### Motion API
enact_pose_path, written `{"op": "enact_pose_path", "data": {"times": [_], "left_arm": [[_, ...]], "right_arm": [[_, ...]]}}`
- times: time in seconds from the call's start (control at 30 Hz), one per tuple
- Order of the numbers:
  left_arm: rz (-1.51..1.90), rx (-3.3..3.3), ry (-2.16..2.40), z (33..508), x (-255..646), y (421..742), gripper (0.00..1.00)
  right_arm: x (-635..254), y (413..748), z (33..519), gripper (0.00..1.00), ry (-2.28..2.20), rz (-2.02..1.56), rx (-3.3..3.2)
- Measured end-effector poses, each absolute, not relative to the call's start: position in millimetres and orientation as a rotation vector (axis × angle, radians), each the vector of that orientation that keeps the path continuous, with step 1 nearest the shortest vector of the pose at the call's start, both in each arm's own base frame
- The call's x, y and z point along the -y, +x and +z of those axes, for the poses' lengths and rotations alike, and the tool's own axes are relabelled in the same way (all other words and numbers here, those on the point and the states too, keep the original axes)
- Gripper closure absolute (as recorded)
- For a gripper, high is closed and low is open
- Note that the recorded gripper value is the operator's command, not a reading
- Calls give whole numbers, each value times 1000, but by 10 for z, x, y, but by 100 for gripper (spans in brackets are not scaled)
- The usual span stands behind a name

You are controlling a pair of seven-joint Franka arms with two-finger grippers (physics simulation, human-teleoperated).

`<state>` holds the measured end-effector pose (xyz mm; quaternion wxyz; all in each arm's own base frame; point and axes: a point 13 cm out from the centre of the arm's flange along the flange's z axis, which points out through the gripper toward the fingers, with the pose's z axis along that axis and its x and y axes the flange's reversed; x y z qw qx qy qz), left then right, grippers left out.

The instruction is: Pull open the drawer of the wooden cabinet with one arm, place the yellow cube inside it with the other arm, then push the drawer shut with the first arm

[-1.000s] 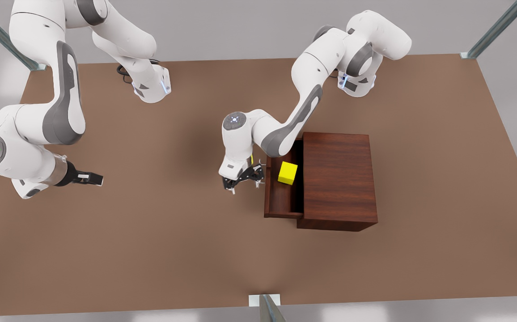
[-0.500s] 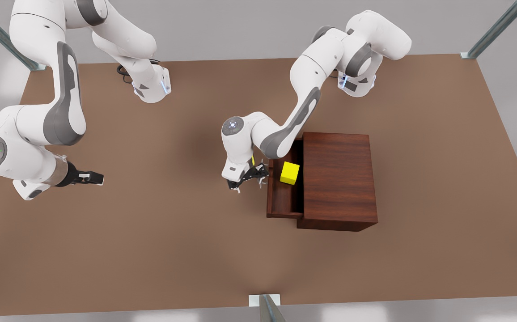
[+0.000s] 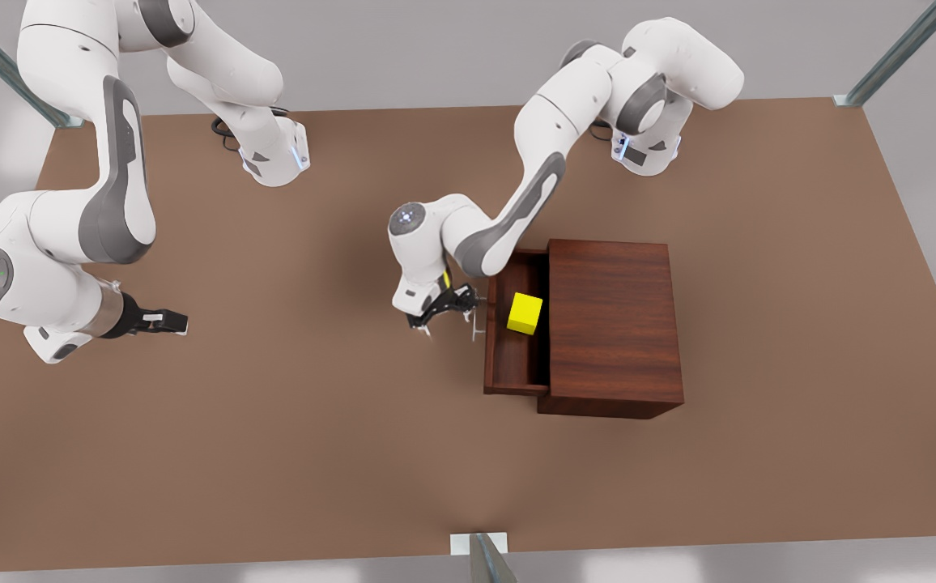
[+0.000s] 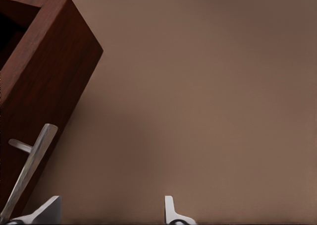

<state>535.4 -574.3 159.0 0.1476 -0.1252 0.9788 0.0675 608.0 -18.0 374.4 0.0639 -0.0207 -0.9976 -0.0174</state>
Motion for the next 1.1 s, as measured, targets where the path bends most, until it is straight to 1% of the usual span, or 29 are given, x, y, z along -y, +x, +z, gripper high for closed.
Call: {"op": "enact_pose_path", "data": {"times": [0.2,0.37,0.57,0.97,1.1], "left_arm": [[204,-2813,-390,1770,5674,5396,0],[235,-2820,-395,1717,5588,5416,0],[253,-2824,-420,1740,5402,5561,0],[305,-2852,-450,1734,4989,5722,0],[326,-2866,-485,1750,4792,5823,0]], "right_arm": [[180,6080,3744,0,-55,-53,3013],[180,6080,3740,0,-50,-54,3012],[181,6082,3717,0,-46,-55,3009],[181,6082,3717,0,-41,-56,3009],[181,6082,3717,0,-40,-56,3009]]}}
